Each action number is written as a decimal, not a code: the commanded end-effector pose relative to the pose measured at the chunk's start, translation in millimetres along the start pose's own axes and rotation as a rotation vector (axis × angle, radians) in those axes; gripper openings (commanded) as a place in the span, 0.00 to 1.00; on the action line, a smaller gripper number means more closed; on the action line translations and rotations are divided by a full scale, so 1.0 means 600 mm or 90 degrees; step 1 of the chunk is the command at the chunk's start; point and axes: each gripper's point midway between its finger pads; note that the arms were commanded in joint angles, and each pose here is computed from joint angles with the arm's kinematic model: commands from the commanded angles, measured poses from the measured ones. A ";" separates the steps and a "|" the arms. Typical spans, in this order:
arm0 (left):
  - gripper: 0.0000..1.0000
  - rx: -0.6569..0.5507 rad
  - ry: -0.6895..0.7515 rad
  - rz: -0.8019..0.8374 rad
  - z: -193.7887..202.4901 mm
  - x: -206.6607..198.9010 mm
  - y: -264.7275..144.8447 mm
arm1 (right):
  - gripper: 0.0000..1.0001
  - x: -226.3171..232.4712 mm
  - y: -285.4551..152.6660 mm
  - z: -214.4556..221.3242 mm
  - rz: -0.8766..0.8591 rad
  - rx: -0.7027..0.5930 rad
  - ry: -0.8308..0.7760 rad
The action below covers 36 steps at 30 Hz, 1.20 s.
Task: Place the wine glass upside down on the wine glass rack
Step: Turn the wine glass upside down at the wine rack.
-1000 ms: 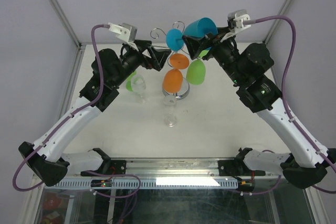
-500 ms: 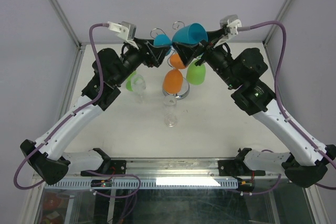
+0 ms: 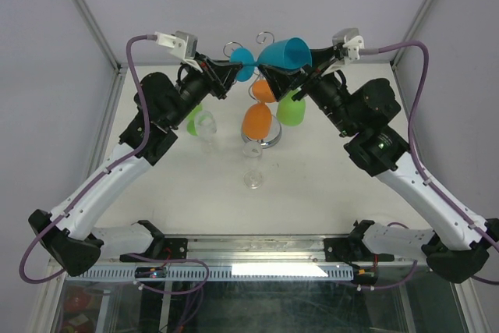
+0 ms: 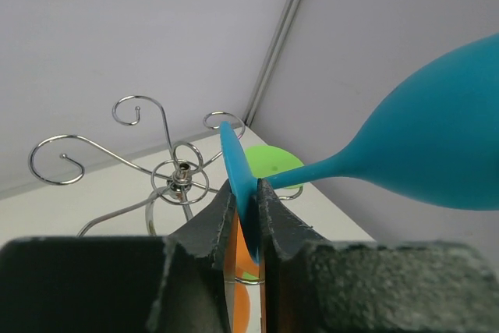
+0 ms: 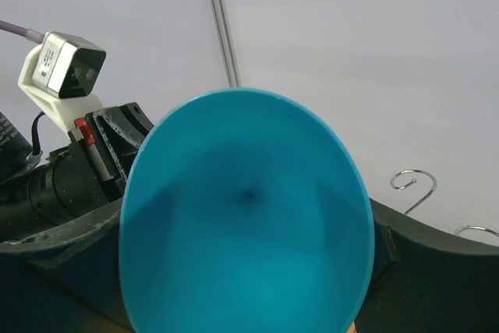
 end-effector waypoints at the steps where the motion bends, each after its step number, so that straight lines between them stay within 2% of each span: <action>1: 0.03 -0.050 0.002 0.009 -0.044 -0.011 -0.011 | 0.41 0.032 -0.014 -0.045 -0.048 -0.062 0.001; 2: 0.00 -0.052 0.002 0.010 -0.046 -0.012 -0.011 | 0.42 0.033 -0.016 -0.044 -0.053 -0.062 -0.001; 5: 0.00 -0.053 0.002 0.015 -0.048 -0.014 -0.012 | 0.47 0.037 -0.021 -0.043 -0.064 -0.064 -0.004; 11: 0.00 -0.052 0.035 0.008 -0.057 -0.009 -0.013 | 0.76 0.028 -0.029 -0.044 -0.048 -0.060 -0.028; 19: 0.00 -0.055 0.070 -0.031 -0.078 0.010 -0.026 | 0.99 0.003 -0.068 -0.058 0.003 -0.069 -0.058; 28: 0.00 -0.053 0.122 -0.060 -0.093 0.026 -0.044 | 1.00 -0.022 -0.124 -0.089 0.064 -0.088 -0.090; 36: 0.00 -0.020 0.222 -0.102 -0.106 0.052 -0.053 | 0.98 -0.025 -0.119 -0.054 0.078 0.040 -0.105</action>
Point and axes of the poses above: each gripper's point midway between its finger pads, its own y axis out along the fingers, its own x axis along the line the jaws close on, z = x × y, and after that the axes turned 12 degrees about y, right-handed
